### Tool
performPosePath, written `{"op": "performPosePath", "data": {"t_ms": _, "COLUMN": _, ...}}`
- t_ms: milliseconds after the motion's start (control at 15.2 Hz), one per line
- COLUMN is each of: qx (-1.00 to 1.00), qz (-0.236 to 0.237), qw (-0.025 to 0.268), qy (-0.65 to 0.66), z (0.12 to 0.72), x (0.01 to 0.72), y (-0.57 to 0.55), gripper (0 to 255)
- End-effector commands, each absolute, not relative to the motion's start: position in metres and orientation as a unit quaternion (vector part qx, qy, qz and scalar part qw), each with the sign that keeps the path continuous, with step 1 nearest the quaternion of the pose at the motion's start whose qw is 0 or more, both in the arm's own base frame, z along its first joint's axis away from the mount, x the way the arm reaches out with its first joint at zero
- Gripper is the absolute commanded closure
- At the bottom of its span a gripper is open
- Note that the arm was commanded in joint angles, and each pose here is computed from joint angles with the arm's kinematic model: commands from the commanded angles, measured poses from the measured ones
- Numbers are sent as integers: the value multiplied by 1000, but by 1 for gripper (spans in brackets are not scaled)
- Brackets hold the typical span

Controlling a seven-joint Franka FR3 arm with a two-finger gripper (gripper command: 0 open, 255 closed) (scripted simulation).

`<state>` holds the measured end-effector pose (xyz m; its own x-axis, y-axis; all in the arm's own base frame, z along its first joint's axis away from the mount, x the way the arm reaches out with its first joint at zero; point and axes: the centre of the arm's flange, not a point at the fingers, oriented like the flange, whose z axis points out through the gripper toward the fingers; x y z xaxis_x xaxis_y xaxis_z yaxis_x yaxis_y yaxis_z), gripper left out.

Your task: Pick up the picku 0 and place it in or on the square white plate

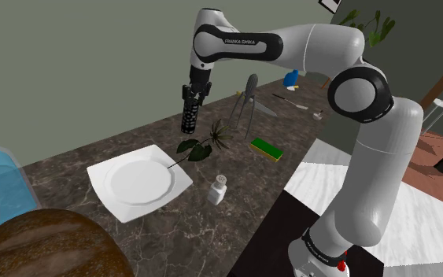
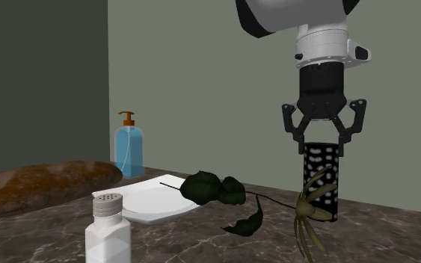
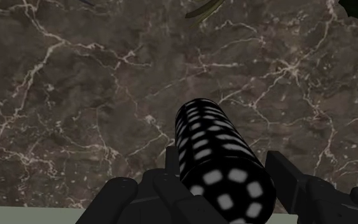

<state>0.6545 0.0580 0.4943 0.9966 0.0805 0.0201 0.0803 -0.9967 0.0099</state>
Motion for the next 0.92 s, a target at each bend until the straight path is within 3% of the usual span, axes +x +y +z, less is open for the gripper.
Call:
{"op": "performPosePath", "data": {"t_ms": 0, "qx": 999, "qz": 10, "qw": 5, "qy": 40, "z": 494, "x": 655, "y": 58, "gripper": 255}}
{"op": "performPosePath", "data": {"t_ms": 858, "qx": 999, "qz": 10, "qw": 5, "qy": 40, "z": 541, "x": 654, "y": 58, "gripper": 255}}
